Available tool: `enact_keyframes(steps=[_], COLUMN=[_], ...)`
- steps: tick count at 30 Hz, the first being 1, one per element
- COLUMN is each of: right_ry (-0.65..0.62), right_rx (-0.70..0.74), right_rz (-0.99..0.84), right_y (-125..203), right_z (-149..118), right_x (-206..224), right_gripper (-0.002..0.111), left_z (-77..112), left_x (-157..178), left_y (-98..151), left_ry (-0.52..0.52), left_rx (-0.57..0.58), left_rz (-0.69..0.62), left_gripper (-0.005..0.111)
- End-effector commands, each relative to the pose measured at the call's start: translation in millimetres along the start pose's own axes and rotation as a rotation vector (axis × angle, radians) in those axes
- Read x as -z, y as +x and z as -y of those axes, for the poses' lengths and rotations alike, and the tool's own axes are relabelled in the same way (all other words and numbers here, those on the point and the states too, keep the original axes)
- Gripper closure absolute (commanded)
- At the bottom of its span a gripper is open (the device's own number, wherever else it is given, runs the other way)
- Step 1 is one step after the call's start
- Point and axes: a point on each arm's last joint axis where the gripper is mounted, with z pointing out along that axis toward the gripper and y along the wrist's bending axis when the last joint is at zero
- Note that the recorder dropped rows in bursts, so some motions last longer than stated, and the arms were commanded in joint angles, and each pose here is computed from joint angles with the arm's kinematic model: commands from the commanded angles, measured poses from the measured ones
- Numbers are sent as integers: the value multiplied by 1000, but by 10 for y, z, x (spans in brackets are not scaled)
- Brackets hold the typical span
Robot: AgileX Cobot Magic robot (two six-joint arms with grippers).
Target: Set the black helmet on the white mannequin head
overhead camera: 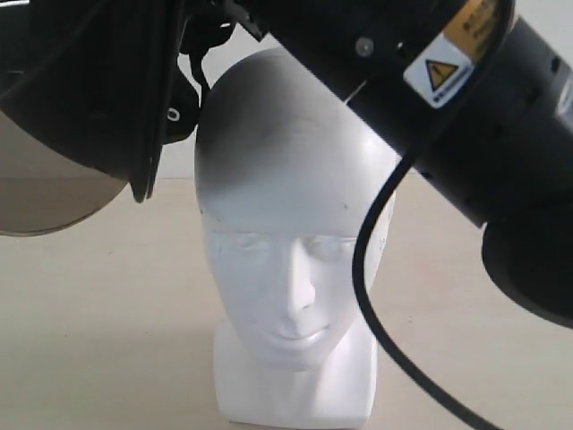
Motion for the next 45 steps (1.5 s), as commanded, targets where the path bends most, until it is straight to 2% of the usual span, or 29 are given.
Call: enact_keyframes(steps=[1, 10, 17, 28, 34, 45], right_ry=[-58, 19, 121, 262, 389, 395], right_rx=[42, 113, 156, 160, 196, 260], right_rz=[86, 149, 187, 200, 232, 244], right_y=[-88, -307, -420, -323, -281, -312], right_z=[-75, -65, -35, 119, 220, 164], right_x=[62, 367, 787, 1100, 1352, 1400], right_gripper=[108, 108, 108, 108, 108, 108], left_z=[-1, -1, -1, -1, -1, -1], left_x=[-1, -1, -1, -1, -1, -1], left_y=[5, 5, 5, 5, 5, 5], left_ry=[-3, -3, -3, -3, -3, -3], left_rx=[10, 10, 10, 10, 10, 10], left_rz=[5, 5, 5, 5, 5, 5], left_gripper=[102, 102, 102, 102, 102, 102])
